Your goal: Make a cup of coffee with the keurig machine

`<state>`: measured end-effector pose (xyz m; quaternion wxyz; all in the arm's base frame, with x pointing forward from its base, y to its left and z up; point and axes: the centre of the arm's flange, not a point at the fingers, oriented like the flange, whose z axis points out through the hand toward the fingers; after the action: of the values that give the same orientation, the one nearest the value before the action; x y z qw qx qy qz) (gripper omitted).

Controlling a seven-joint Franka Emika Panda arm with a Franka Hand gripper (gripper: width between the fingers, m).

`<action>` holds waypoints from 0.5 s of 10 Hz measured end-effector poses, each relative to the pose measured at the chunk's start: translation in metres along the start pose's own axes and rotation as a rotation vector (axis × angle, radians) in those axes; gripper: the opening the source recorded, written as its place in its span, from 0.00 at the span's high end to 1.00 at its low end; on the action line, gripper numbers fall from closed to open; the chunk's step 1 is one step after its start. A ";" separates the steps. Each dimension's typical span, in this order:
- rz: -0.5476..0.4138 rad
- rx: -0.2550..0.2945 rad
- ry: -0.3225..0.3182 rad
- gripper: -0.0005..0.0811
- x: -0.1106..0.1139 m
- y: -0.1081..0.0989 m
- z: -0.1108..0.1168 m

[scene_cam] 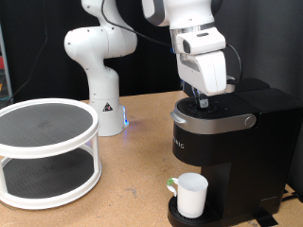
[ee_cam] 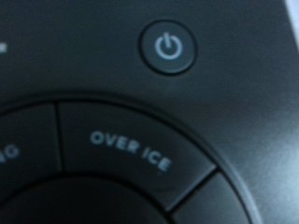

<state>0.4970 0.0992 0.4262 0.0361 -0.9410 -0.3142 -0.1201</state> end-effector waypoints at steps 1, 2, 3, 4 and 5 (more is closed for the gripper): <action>0.011 0.012 -0.019 0.99 0.000 0.000 0.000; 0.028 0.027 -0.043 0.99 0.000 0.000 0.001; 0.050 0.044 -0.073 0.99 0.003 0.003 0.001; 0.074 0.061 -0.105 0.99 0.006 0.007 0.002; 0.094 0.076 -0.131 0.99 0.009 0.009 0.003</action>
<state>0.5104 0.0976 0.4252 0.0567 -0.9586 -0.2756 -0.0442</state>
